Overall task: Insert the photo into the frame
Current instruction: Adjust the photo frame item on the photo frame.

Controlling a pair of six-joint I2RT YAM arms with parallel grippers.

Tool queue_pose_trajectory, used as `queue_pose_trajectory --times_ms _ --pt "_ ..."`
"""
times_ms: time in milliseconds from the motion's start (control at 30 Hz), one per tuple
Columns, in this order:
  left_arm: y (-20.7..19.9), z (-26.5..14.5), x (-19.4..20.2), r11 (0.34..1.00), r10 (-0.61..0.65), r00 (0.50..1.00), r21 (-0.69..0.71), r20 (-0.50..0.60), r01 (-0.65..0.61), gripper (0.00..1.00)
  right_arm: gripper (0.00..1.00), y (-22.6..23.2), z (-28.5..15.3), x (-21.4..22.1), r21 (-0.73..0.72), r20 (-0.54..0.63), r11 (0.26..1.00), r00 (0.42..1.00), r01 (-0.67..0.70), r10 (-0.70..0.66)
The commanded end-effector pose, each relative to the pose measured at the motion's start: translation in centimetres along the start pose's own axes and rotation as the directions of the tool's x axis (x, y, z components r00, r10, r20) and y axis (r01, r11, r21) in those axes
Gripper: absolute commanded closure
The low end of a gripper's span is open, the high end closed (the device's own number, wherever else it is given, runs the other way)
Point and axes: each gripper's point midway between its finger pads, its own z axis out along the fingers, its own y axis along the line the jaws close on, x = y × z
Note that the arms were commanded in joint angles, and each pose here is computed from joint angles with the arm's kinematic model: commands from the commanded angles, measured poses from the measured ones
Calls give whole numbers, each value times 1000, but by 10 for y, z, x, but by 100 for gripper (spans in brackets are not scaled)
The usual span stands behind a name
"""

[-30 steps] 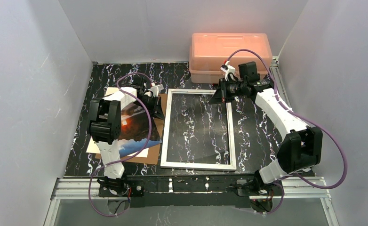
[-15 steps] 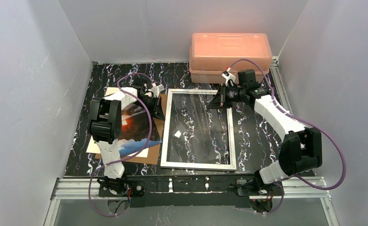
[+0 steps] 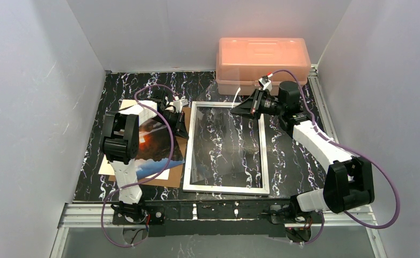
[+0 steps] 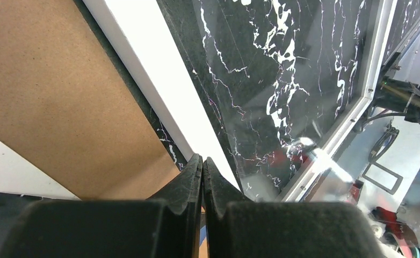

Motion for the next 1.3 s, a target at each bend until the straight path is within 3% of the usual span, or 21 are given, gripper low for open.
queue_pose_trajectory --times_ms 0,533,867,1267 --pt "-8 1 7 999 1 1000 35 -17 -1 100 99 40 -2 -10 -124 21 992 1000 25 -22" --pt "-12 0 0 999 -6 1000 44 4 6 100 99 44 -2 -6 -155 61 987 996 -49 59" --pt "-49 -25 -27 995 19 995 95 94 -28 100 99 59 -8 -7 -232 108 965 983 -122 150" --pt "-68 -13 -25 994 78 995 74 58 -83 100 99 55 -13 3 -212 117 962 973 -171 199"
